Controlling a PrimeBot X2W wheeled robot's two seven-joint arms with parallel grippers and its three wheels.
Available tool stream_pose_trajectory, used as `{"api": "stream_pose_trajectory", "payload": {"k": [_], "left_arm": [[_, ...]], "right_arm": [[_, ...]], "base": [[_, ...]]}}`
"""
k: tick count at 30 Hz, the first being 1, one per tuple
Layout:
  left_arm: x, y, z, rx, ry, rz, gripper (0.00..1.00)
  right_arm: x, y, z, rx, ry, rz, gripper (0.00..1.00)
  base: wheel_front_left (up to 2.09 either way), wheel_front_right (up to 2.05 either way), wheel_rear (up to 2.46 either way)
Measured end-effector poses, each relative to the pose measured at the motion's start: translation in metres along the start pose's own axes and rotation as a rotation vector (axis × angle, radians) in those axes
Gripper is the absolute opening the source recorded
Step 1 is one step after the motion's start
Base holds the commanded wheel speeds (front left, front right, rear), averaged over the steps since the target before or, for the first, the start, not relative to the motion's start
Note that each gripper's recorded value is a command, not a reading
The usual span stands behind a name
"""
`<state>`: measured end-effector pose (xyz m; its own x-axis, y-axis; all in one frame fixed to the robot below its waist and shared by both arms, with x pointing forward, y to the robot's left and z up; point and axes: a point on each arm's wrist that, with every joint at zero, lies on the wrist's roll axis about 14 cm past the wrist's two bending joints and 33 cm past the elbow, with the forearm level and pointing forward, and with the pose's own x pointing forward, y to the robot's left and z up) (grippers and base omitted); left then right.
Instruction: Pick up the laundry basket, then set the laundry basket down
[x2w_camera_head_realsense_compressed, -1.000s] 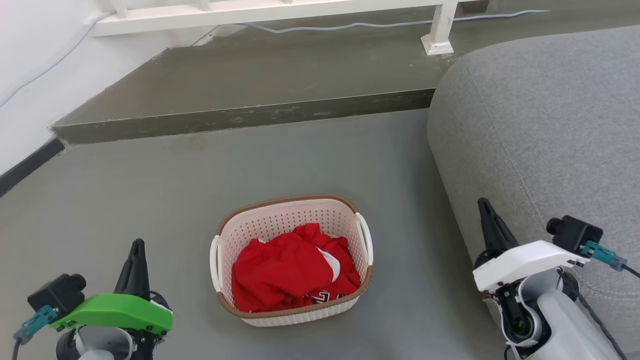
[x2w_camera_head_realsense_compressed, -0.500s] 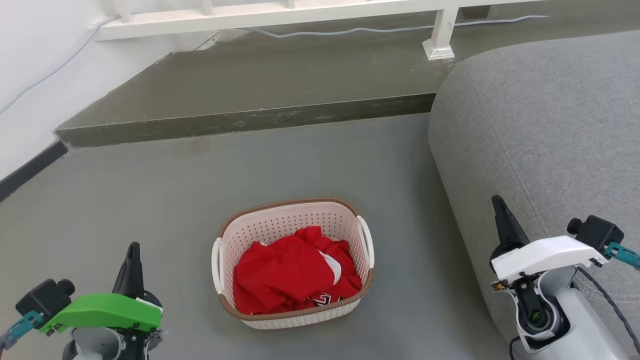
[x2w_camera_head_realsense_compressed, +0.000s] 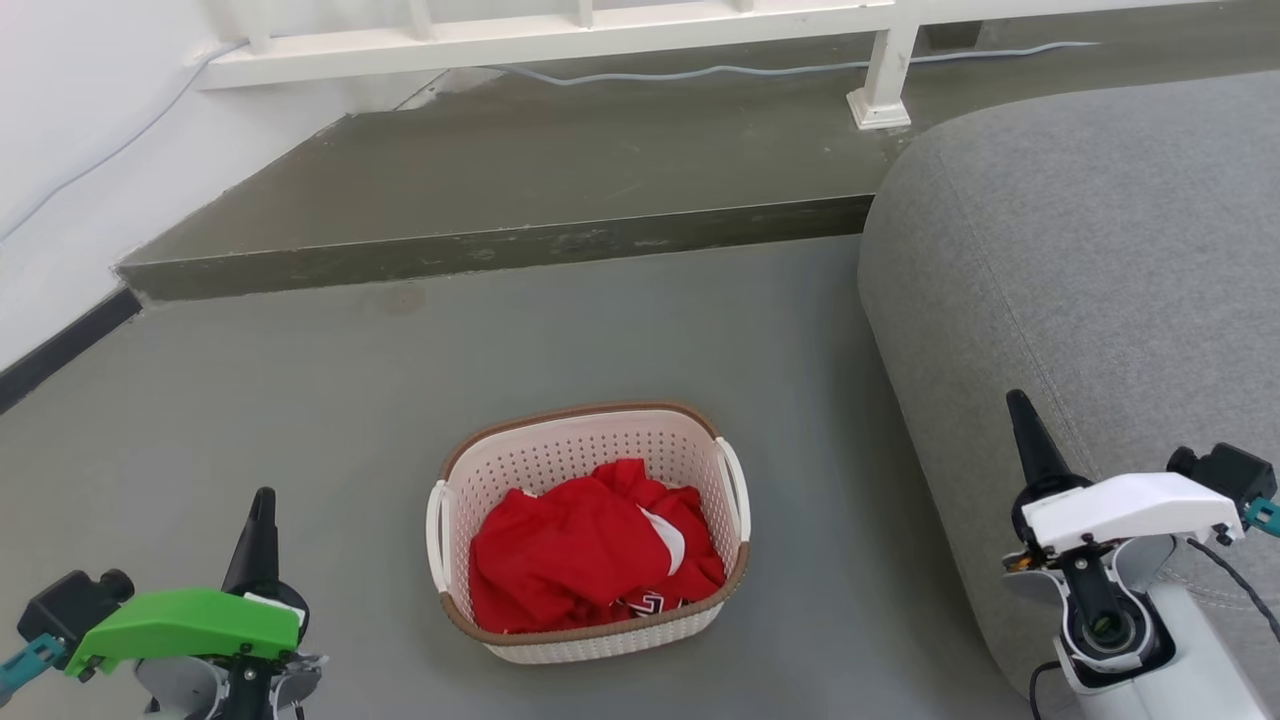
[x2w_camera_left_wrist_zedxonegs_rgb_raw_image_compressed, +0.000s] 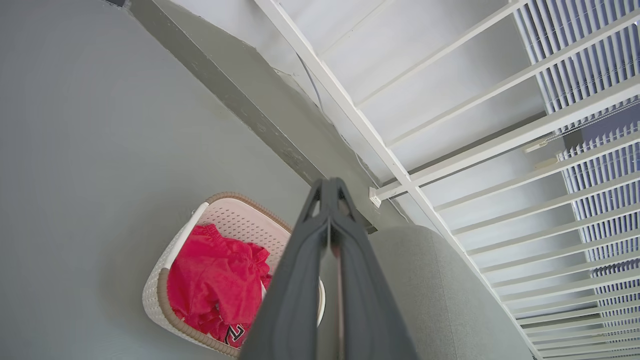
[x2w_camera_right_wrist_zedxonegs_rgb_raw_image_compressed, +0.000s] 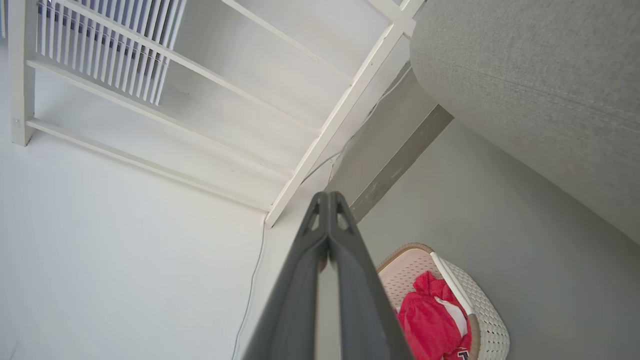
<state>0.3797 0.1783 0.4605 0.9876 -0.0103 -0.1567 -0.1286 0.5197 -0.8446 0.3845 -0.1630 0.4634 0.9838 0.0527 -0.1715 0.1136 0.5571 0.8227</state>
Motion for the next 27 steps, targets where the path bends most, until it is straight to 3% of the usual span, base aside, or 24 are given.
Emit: {"api": "stream_pose_trajectory", "payload": {"k": [27], "left_arm": [[-0.004, -0.003, 0.01, -0.339, 0.002, -0.024, 0.0]], "right_arm": [[-0.005, -0.006, 0.026, 0.377, -0.054, 0.021, 0.0]], "base": [[0.0, 0.0, 0.0]]}}
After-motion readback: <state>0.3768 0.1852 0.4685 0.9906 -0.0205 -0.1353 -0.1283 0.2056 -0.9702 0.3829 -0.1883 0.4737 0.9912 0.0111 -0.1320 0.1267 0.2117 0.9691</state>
